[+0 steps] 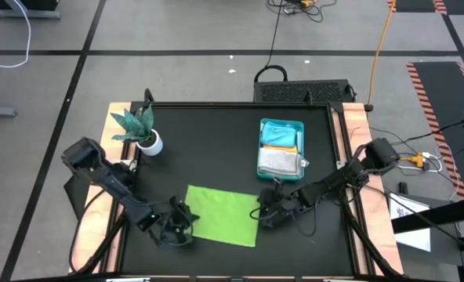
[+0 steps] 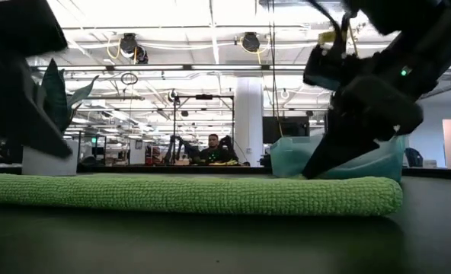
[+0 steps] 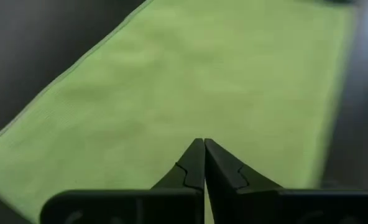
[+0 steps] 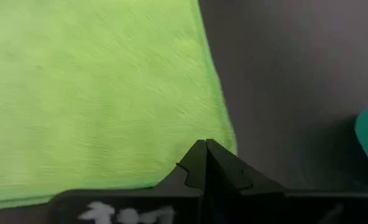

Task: Fold microfiber towels
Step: Fold the light green microfiber cloth

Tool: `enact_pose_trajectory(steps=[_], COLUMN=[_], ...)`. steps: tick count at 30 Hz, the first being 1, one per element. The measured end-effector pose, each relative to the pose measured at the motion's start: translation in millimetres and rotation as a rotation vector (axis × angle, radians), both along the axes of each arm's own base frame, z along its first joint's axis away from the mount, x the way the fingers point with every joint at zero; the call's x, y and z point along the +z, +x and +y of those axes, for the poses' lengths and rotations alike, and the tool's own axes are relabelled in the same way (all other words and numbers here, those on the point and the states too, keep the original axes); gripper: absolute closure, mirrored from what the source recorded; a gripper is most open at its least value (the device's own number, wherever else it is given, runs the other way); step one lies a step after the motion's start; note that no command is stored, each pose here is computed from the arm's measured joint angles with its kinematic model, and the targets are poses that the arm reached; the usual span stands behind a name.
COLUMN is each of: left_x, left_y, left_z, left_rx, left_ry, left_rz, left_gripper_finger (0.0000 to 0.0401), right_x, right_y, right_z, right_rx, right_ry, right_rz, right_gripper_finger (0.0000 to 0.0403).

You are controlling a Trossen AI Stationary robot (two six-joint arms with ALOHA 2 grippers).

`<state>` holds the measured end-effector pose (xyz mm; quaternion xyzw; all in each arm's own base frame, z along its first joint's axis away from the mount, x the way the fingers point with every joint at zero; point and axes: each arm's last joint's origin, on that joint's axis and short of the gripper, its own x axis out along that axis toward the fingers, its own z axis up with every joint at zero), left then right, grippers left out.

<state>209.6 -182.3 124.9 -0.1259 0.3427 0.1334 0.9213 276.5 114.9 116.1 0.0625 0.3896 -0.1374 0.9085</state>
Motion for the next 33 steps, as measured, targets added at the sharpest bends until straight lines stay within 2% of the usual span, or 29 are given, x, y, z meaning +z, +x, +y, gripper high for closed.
enact_pose_trajectory(steps=[5, 10, 17, 22, 26, 30, 33], left_x=[14.9, 7.2, -18.3, -19.7, -10.2, 3.2, 8.7], left_y=[-8.0, -25.0, -35.5, -37.6, -37.4, -32.0, -22.7], left_z=[-18.5, -32.9, -19.4, 0.1, 4.6, -1.0, -8.3], left_rx=[-0.121, -0.165, 0.006, 0.18, 0.226, 0.218, 0.172], left_ry=[-0.032, -0.038, 0.052, 0.085, 0.059, 0.07, 0.057], left_rz=[-0.09, -0.063, 0.055, 0.087, 0.054, -0.128, -0.201], left_gripper_finger=[0.0386, 0.0398, 0.0389, 0.0397, 0.0391, 0.0398, 0.0393], right_x=[4.3, 2.2, 1.9, -0.4, -1.5, -1.0, -0.7], right_y=[-0.1, 0.2, -0.4, -1.9, -3.0, -3.4, -2.9], right_z=[5.4, 6.3, 8.5, 13.4, 17.4, 19.6, 19.5], right_rx=[0.037, 0.065, 0.082, 0.118, 0.135, 0.146, 0.147], right_ry=[0.013, 0.05, 0.091, 0.133, 0.145, 0.144, 0.146], right_rz=[-0.026, -0.006, 0.005, 0.024, 0.026, 0.02, 0.015], right_gripper_finger=[0.0403, 0.0403, 0.0403, 0.0403, 0.0403, 0.0403, 0.0403])
